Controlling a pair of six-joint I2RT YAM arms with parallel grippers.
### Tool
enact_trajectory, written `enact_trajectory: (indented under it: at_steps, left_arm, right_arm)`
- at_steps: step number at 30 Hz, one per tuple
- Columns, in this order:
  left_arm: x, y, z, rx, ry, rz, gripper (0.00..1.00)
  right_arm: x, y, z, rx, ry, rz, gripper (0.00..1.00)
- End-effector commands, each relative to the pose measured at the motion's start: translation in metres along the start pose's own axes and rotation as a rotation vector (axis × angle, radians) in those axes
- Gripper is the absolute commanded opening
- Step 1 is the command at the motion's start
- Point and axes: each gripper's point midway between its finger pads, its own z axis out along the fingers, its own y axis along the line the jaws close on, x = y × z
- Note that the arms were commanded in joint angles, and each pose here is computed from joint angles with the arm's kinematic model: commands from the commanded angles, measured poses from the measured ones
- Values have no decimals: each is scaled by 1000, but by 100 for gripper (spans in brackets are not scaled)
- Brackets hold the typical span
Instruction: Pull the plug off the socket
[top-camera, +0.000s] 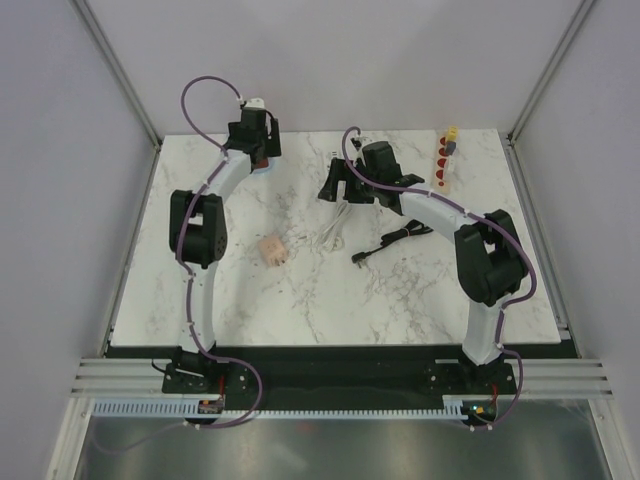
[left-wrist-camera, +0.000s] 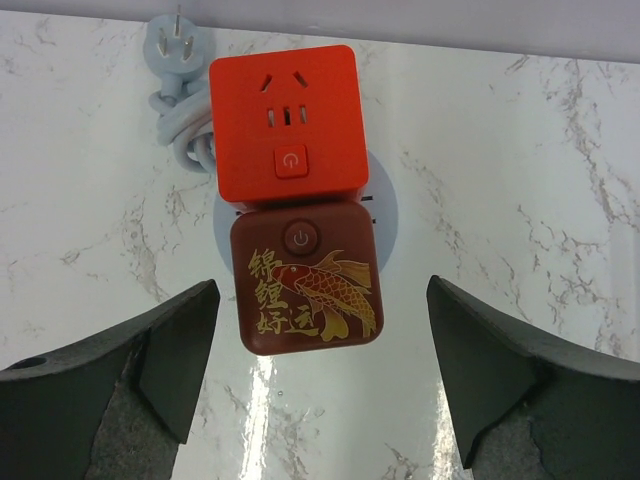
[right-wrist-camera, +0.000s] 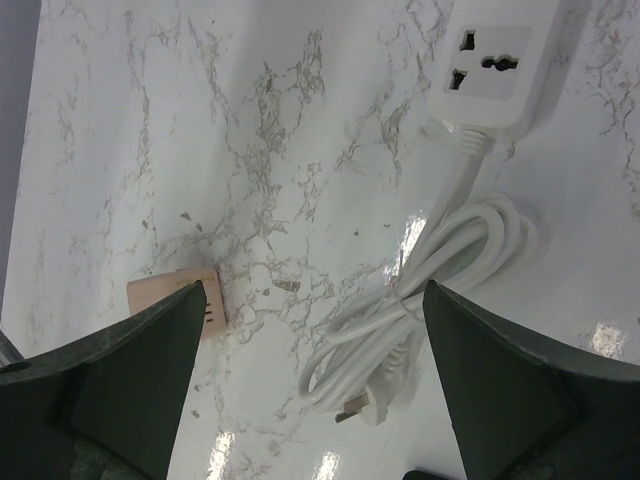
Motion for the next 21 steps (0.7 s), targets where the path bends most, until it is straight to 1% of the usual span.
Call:
enact_trajectory:
  at_steps: [1,5,8,10,11,12,14,15,17,18,19,20,21]
  left_arm:
    - [10,11,14,-50,7,52,93]
    - [8,9,17,-40,4,48,91]
    - [8,11,18,-28,9,37,86]
    - [9,13,19,-23,16,25,77]
    - [8,13,19,-17,14,22,71]
    - [9,13,19,-11,20,18,59]
    - [11,12,18,2,31,23,48]
    - [13,12,15,6,43,30,29]
    - [19,14,12,1,63,34,5]
    - [15,16,6,-3,58,27,2]
    - [15,16,3,-2,57,24,2]
    - [24,18,1,-2,78,23,2]
    - [21,17,-6,6,73,16,2]
  right_arm:
    - [-2,5,1,-17,-5,-3,98]
    - [-1,4,0,-12,-1,0,98]
    - [-1,5,0,-10,2,0,98]
    - [-1,5,0,-8,1,2,98]
    - [0,6,0,-9,2,1,98]
    - [0,5,1,-9,3,3,98]
    - [2,7,2,-12,9,10,98]
    - [4,7,2,-12,14,12,98]
    - [5,7,3,-7,25,-2,98]
    - [8,4,5,2,40,-6,98]
    - [8,4,5,4,49,-14,98]
    - [9,2,6,8,55,-26,98]
    - [13,0,10,12,65,-29,98]
